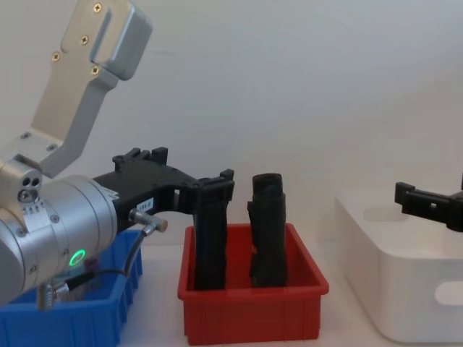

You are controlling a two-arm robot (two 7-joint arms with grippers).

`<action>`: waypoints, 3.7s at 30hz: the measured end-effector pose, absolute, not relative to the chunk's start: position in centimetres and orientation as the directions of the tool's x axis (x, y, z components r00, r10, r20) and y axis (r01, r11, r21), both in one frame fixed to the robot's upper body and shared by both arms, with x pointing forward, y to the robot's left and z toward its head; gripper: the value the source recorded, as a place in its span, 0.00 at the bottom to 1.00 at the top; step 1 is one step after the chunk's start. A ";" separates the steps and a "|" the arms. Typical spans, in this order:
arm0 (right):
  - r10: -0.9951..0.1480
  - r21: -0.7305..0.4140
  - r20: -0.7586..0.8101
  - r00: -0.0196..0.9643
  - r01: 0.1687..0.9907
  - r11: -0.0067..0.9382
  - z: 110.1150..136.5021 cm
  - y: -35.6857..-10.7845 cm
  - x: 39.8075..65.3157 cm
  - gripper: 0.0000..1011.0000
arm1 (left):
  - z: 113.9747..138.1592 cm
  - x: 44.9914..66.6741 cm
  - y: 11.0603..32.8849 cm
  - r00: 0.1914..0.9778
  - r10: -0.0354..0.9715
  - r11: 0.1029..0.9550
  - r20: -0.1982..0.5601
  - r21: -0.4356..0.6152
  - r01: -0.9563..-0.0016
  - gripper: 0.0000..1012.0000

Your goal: Pick the cotton swabs from the blue box and place them into the white box.

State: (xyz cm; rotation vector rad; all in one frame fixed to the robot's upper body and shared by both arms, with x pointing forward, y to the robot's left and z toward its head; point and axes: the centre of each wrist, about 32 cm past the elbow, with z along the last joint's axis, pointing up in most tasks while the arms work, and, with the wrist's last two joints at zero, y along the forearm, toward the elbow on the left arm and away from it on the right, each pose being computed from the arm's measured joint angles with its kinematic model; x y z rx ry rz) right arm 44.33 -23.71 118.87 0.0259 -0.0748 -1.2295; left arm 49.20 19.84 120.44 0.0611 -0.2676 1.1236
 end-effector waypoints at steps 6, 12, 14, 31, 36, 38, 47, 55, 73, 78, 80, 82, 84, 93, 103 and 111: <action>-0.942 0.060 0.043 0.333 0.940 0.335 118.9 -23.7 44.3 0.99 | 120.4 49.2 19.8 0.404 0.882 0.434 0.242 -0.086 -0.897 0.99; -0.942 0.060 0.043 0.333 0.940 0.335 118.9 -23.7 44.3 0.99 | 120.4 49.2 19.8 0.404 0.882 0.434 0.242 -0.086 -0.897 0.99; -0.942 0.060 0.043 0.333 0.940 0.335 118.9 -23.7 44.3 0.99 | 120.4 49.2 19.8 0.404 0.882 0.434 0.242 -0.086 -0.897 0.99; -0.942 0.060 0.043 0.333 0.940 0.335 118.9 -23.7 44.3 0.99 | 120.5 49.2 20.0 0.393 0.887 0.421 0.241 -0.074 -0.904 0.99; -0.942 0.060 0.043 0.333 0.940 0.335 118.9 -23.7 44.3 0.99 | 120.6 49.4 20.5 0.370 0.899 0.394 0.232 -0.061 -0.917 0.99; -0.942 0.060 0.043 0.333 0.940 0.335 118.9 -23.7 44.3 0.99 | 120.7 49.5 20.9 0.360 0.906 0.380 0.225 -0.052 -0.924 0.99; -0.942 0.060 0.043 0.333 0.940 0.335 118.9 -23.7 44.3 0.99 | 120.8 50.5 22.7 0.322 0.926 0.328 0.197 0.000 -0.945 0.99; -0.942 0.060 0.043 0.333 0.940 0.335 118.9 -23.7 44.3 0.99 | 120.8 52.0 24.5 0.316 0.933 0.311 0.172 0.057 -0.949 0.99; -0.942 0.060 0.043 0.333 0.940 0.335 118.9 -23.7 44.3 0.99 | 119.9 56.0 28.7 0.272 0.957 0.254 0.102 0.167 -0.953 0.99; -0.942 0.060 0.043 0.333 0.940 0.335 118.9 -23.7 44.3 0.99 | 119.6 56.6 29.5 0.255 0.962 0.234 0.095 0.189 -0.954 0.99; -0.942 0.060 0.043 0.333 0.940 0.335 118.9 -23.7 44.3 0.99 | 119.5 56.8 29.7 0.250 0.964 0.228 0.093 0.196 -0.954 0.99; -0.942 0.060 0.043 0.333 0.940 0.335 118.9 -23.7 44.3 0.99 | 119.4 57.0 29.9 0.243 0.966 0.220 0.093 0.206 -0.953 0.99; -0.942 0.060 0.043 0.333 0.940 0.335 118.9 -23.7 44.3 0.99 | 119.2 57.2 30.2 0.236 0.967 0.211 0.093 0.219 -0.953 0.99; -0.942 0.060 0.043 0.333 0.940 0.335 118.9 -23.7 44.3 0.99 | 118.6 57.7 31.0 0.214 0.973 0.183 0.092 0.261 -0.948 0.99; -0.942 0.060 0.043 0.333 0.940 0.335 118.9 -23.7 44.3 0.99 | 118.0 58.0 31.5 0.201 0.976 0.168 0.086 0.292 -0.942 0.99; -0.942 0.060 0.043 0.333 0.940 0.335 118.9 -23.7 44.3 0.99 | 117.5 58.2 31.8 0.207 0.976 0.175 0.074 0.309 -0.935 0.99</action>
